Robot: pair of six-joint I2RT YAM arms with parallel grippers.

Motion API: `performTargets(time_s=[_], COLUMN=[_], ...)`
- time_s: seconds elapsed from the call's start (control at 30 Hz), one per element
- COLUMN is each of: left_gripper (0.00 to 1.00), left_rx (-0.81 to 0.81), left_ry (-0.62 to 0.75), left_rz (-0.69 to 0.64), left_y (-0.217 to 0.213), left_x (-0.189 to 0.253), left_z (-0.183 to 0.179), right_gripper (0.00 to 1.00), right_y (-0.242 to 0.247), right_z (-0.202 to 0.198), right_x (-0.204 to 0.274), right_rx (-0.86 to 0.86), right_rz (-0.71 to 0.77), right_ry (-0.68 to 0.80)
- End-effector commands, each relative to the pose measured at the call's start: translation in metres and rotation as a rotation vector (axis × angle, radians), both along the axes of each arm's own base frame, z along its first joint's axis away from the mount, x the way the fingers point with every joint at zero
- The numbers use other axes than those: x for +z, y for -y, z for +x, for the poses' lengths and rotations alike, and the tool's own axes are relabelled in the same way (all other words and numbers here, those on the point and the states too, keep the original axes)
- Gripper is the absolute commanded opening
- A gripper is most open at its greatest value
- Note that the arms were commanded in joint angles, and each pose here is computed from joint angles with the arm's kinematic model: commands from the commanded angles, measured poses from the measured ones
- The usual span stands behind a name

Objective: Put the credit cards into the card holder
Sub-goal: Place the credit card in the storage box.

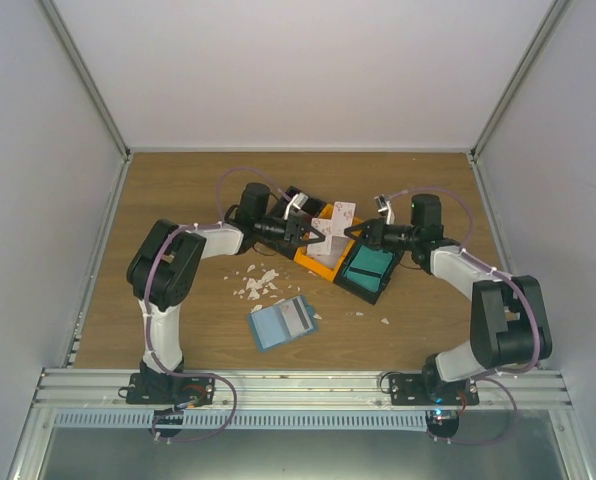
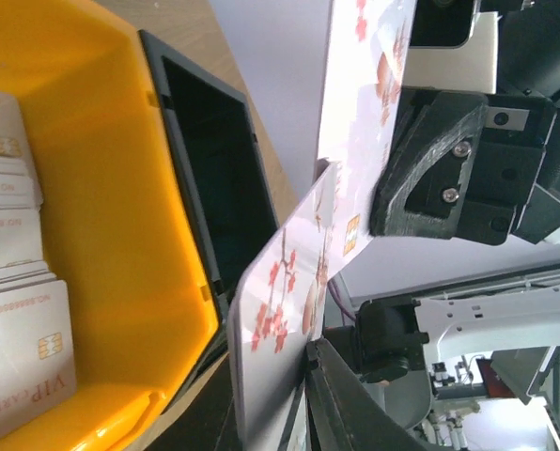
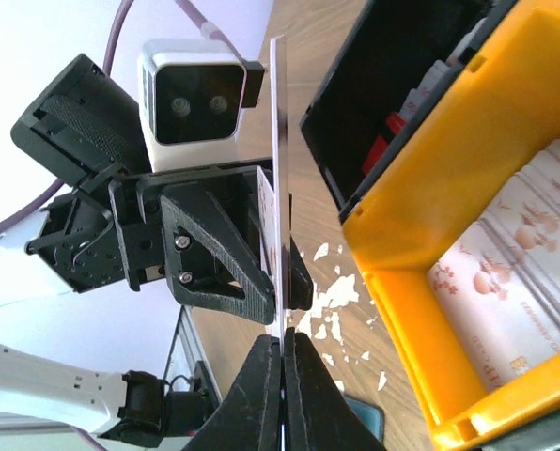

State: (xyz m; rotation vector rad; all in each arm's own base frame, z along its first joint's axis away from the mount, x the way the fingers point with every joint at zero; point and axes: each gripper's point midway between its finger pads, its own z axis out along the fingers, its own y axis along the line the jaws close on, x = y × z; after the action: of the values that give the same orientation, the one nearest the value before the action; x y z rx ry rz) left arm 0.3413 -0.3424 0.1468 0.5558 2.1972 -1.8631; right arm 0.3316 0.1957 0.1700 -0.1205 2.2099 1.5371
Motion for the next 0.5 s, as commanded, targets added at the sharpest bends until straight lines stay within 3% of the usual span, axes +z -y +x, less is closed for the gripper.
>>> performTargets(time_s=[0.0, 0.2, 0.47], left_gripper=[0.15, 0.13, 0.18], left_rx=[0.029, 0.125, 0.169], left_ry=[-0.011, 0.015, 0.101], left_rz=[0.016, 0.106, 0.261], left_y=[-0.001, -0.003, 0.021], left_x=[-0.017, -0.032, -0.037], left_z=[0.011, 0.021, 0.03], right_gripper=[0.01, 0.01, 0.0], right_y=[0.013, 0.035, 0.042], right_z=[0.01, 0.021, 0.018], right_x=[-0.01, -0.021, -0.02], right_rx=[-0.046, -0.177, -0.21], right_rz=[-0.028, -0.197, -0.251], right_ry=[0.004, 0.019, 0.038])
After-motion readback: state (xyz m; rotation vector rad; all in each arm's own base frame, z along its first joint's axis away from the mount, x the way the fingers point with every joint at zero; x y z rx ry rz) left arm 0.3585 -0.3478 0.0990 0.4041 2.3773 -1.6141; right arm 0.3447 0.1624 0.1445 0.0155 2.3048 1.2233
